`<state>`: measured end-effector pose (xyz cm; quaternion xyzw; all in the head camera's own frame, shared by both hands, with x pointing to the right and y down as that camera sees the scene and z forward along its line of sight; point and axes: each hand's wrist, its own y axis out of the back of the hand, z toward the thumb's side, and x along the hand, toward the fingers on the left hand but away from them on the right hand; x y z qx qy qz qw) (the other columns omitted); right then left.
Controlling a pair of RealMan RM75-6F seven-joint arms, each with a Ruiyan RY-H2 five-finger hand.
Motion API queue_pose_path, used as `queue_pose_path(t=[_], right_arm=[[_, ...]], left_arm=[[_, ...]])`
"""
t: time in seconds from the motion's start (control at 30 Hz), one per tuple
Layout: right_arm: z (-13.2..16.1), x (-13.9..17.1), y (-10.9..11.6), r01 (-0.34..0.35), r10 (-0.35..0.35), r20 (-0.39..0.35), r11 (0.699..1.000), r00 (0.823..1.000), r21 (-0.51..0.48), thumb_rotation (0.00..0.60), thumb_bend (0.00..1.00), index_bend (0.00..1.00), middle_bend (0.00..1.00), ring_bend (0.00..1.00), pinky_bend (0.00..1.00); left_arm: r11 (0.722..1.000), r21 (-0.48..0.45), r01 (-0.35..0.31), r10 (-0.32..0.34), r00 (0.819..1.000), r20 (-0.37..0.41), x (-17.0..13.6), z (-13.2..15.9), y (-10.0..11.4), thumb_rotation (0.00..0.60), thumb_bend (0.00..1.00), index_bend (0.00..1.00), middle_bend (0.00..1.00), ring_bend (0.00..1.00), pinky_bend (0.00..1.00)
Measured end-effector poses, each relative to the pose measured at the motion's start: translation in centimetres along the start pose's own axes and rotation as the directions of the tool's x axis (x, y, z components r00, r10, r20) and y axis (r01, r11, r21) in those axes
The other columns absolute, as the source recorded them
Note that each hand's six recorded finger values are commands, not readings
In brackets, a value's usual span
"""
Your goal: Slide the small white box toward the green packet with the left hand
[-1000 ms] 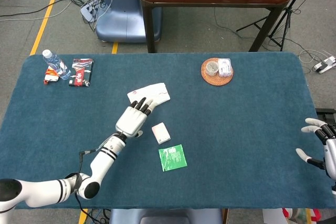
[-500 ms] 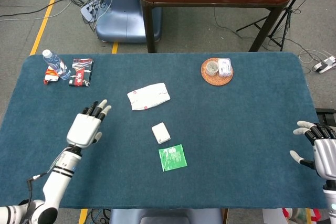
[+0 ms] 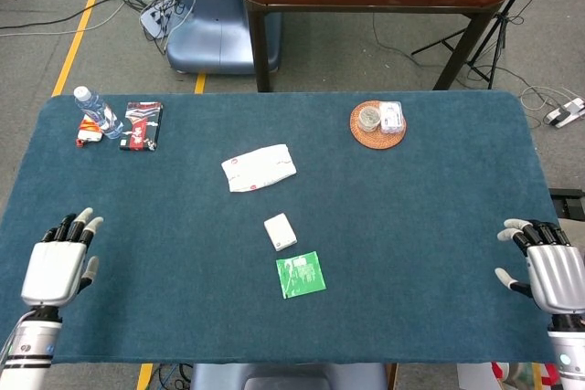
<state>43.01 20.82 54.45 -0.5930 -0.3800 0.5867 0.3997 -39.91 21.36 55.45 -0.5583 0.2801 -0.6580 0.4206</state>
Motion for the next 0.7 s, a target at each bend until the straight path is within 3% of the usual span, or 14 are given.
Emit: queue_pose_path(t=[0.37, 0.7], right_arm=[[0.0, 0.3, 0.9, 0.02, -0.021, 0.032, 0.999, 0.999, 0.031, 0.6, 0.0, 0.43, 0.31, 0.22, 0.23], [-0.6, 0.4, 1.3, 0.022, -0.022, 0.047, 1.0, 0.999, 0.014, 0.6, 0.0, 0.43, 0.31, 0.22, 0.23]], left_arm=[[0.999, -0.03, -0.035, 0.034, 0.998, -0.044, -4.0, -3.9, -1.9, 0.6, 0.4, 0.2, 0.14, 0.13, 0.29], [1.0, -0.021, -0.019, 0.018, 0.999, -0.044, -3.6, -4.0, -2.8, 0.6, 0.4, 0.2, 0.14, 0.13, 0.29]])
